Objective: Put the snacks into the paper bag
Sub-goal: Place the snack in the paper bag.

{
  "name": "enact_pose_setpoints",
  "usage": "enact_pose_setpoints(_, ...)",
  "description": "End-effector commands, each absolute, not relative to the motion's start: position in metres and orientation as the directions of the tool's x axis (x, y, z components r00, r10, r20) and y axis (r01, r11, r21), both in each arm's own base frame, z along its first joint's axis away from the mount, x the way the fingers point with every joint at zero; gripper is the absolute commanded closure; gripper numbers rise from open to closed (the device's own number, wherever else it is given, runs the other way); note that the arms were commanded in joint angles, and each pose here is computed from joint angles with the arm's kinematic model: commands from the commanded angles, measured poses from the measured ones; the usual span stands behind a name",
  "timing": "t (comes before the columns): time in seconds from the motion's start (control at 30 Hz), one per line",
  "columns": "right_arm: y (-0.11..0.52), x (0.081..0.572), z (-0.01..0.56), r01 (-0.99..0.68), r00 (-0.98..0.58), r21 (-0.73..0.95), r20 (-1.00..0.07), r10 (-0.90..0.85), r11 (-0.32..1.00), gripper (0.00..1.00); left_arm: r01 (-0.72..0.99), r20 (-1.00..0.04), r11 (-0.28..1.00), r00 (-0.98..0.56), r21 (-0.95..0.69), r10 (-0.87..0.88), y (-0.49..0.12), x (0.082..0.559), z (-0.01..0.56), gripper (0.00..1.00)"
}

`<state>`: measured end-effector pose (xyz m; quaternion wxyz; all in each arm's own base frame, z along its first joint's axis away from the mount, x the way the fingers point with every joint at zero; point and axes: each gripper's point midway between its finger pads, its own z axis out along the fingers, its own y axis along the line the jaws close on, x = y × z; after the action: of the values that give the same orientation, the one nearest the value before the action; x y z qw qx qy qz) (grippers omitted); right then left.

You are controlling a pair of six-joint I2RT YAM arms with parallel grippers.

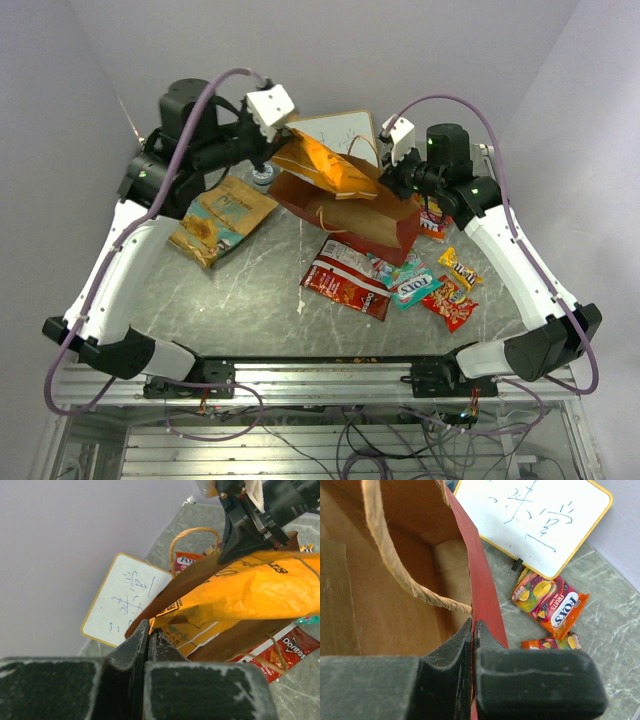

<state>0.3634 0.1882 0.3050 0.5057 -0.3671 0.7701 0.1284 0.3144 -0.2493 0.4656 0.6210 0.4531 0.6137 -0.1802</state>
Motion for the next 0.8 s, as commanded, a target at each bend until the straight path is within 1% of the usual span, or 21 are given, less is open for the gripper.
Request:
enact_pose_setpoints(0.0, 0.190, 0.372, 0.324, -0.673, -0.197, -0.169, -0.897, -0.395, 0.720, 1.00, 0.682, -0.886, 0.578, 0.251, 0.447, 0.389, -0.258, 0.317, 0.485, 0.93)
enact_pose_setpoints(0.13, 0.189, 0.375, 0.321, -0.666, -0.215, -0.159, -0.895, -0.392, 0.729, 1.00, 0.681, -0.854, 0.542, 0.256, 0.493, 0.453, -0.277, 0.314, 0.469, 0.93)
enact_pose_setpoints(0.3, 0.187, 0.381, 0.320, -0.644, -0.231, -0.161, -0.891, -0.391, 0.747, 1.00, 0.662, -0.777, 0.468, 0.293, 0.586, 0.558, -0.290, 0.309, 0.452, 0.93)
enact_pose_setpoints(0.43, 0.188, 0.383, 0.320, -0.646, -0.235, -0.150, -0.894, -0.382, 0.749, 1.00, 0.665, -0.738, 0.418, 0.310, 0.619, 0.600, -0.301, 0.303, 0.440, 0.93)
enact_pose_setpoints(0.6, 0.186, 0.384, 0.319, -0.643, -0.241, -0.143, -0.894, -0.376, 0.752, 1.00, 0.668, -0.714, 0.390, 0.310, 0.633, 0.628, -0.312, 0.301, 0.429, 0.93)
enact_pose_setpoints(0.77, 0.181, 0.383, 0.320, -0.638, -0.240, -0.138, -0.899, -0.366, 0.758, 1.00, 0.724, -0.736, 0.341, 0.332, 0.600, 0.590, -0.327, 0.290, 0.426, 0.93)
